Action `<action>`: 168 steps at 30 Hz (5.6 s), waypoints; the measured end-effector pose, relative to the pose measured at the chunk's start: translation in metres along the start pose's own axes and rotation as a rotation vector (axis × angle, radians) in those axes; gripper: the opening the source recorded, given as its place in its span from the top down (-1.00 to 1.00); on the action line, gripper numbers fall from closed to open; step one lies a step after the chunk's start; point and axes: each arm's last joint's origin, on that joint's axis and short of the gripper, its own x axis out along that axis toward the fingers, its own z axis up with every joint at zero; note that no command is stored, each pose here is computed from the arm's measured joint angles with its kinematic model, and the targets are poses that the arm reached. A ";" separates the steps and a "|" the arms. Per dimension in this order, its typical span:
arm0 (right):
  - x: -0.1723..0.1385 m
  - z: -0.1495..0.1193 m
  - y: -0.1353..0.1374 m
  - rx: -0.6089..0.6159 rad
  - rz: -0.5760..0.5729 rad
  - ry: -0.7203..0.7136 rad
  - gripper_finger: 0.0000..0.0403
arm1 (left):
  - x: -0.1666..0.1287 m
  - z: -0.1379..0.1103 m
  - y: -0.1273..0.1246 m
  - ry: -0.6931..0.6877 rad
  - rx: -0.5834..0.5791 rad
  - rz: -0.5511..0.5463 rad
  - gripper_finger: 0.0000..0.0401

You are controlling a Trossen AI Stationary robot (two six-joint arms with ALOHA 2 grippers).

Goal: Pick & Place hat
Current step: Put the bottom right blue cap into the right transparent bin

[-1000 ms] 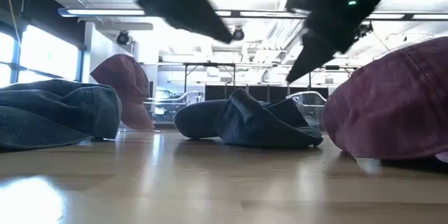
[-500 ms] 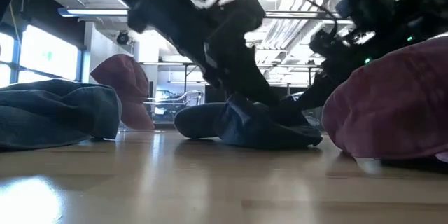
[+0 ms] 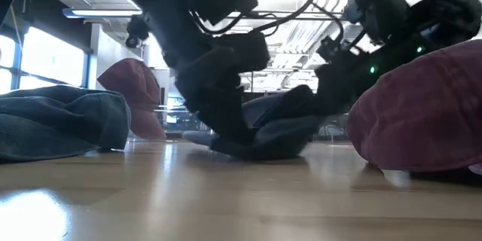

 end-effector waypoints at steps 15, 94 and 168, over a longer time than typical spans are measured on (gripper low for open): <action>-0.022 0.010 0.011 0.176 0.174 0.061 0.93 | -0.078 0.028 -0.020 -0.219 -0.002 0.042 1.00; -0.018 0.016 0.033 -0.342 0.131 -0.051 0.46 | -0.033 0.024 -0.050 -0.089 0.144 0.240 1.00; -0.106 0.046 0.032 -0.290 0.409 -0.028 -0.02 | -0.050 0.013 -0.043 0.032 0.276 0.627 1.00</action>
